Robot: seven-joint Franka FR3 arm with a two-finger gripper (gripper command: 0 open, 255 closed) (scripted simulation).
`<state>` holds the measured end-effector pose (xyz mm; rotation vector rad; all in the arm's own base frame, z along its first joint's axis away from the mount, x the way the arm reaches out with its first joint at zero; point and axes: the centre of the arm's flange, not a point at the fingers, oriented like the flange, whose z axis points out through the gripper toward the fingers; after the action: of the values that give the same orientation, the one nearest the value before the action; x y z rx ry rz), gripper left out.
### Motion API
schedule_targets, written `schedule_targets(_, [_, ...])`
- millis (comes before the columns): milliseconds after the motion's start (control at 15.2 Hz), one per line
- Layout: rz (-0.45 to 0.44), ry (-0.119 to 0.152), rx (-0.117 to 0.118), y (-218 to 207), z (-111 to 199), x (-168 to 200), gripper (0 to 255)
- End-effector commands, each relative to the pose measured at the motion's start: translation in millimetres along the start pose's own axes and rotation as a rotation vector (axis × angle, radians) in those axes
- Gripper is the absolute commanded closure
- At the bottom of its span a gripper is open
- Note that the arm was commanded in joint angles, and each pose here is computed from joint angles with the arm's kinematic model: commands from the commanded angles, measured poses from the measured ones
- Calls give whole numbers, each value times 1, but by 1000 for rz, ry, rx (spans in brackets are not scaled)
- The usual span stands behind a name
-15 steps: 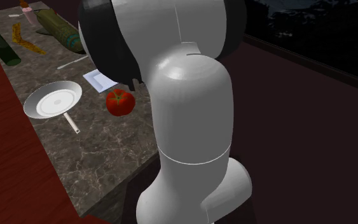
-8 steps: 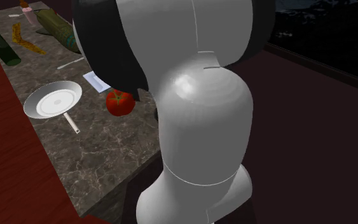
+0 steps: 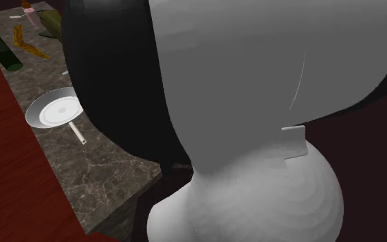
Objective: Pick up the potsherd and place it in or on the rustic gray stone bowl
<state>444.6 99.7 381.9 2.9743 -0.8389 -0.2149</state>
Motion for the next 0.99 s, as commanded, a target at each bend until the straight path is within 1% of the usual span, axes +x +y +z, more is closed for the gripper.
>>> schedule_targets(0, [-1, 0, 0, 25, 1, -10, 255])
schedule_targets(198, [-1, 0, 0, 59, 2, -23, 255])
schedule_targets(924, [-1, 0, 0, 54, 60, -16, 255])
